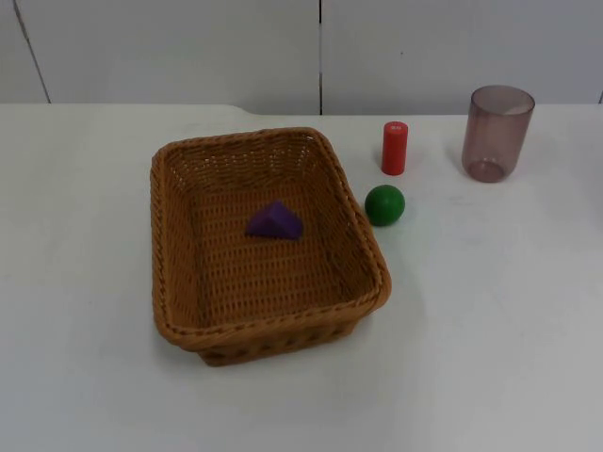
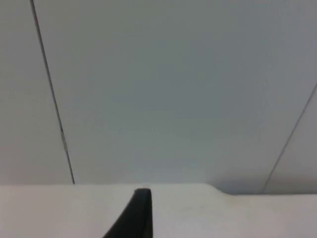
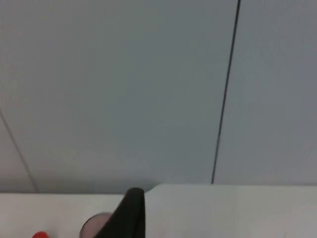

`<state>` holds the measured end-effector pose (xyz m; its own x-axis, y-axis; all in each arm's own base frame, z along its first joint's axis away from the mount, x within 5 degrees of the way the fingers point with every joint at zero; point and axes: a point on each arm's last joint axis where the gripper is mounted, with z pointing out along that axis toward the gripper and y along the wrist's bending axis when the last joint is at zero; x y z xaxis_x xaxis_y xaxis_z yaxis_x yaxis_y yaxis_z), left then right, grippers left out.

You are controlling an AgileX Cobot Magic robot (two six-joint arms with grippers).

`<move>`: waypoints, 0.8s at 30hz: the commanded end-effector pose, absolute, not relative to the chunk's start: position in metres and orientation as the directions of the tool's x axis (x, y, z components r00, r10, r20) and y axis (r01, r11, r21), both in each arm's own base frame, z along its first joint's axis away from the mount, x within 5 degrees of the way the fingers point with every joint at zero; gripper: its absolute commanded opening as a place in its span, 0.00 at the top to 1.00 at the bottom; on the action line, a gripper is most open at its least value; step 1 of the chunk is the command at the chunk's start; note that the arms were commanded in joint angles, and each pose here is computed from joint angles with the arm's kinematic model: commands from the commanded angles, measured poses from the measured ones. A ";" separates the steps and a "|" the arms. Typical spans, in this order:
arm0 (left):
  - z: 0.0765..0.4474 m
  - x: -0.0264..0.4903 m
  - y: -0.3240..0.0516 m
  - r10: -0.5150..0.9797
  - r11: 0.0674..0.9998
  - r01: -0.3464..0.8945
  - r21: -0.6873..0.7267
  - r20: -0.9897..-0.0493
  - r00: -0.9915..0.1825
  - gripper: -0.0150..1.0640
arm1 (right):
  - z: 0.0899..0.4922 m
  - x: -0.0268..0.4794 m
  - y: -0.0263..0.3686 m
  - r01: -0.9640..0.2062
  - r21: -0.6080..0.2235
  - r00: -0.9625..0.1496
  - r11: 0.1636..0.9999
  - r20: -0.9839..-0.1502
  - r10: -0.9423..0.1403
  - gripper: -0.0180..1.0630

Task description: Pick up the basket with the left hand and place the triangular block into the basket with the right hand.

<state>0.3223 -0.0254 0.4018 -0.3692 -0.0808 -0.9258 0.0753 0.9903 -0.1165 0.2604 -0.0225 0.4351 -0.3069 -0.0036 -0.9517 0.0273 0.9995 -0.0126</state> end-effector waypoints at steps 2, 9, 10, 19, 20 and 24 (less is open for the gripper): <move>0.413 0.317 -0.025 -0.054 0.993 0.083 -0.084 -0.949 -0.312 0.04 | 0.442 0.259 -0.023 0.037 -0.079 -0.249 0.996 -0.966 -0.067 0.01; 0.436 0.289 -0.022 0.006 0.996 0.084 -0.018 -0.962 -0.273 0.04 | 0.452 0.244 -0.023 0.040 -0.120 -0.227 0.992 -0.968 -0.108 0.01; 0.445 0.274 -0.021 0.034 0.996 0.087 0.012 -0.964 -0.263 0.04 | 0.456 0.233 -0.021 0.034 -0.137 -0.227 0.990 -0.966 -0.126 0.01; 0.499 0.165 -0.013 0.074 0.995 0.079 0.066 -0.992 -0.102 0.04 | 0.483 0.140 -0.010 0.015 -0.147 -0.205 0.989 -0.969 -0.140 0.01; 0.505 0.147 -0.011 0.069 0.995 0.077 0.064 -0.995 -0.069 0.04 | 0.488 0.123 -0.007 0.012 -0.141 -0.176 0.990 -0.975 -0.137 0.01; 0.517 0.102 -0.007 0.062 0.995 0.072 0.063 -0.998 0.009 0.04 | 0.499 0.069 0.000 0.018 -0.144 -0.064 0.989 -0.988 -0.142 0.01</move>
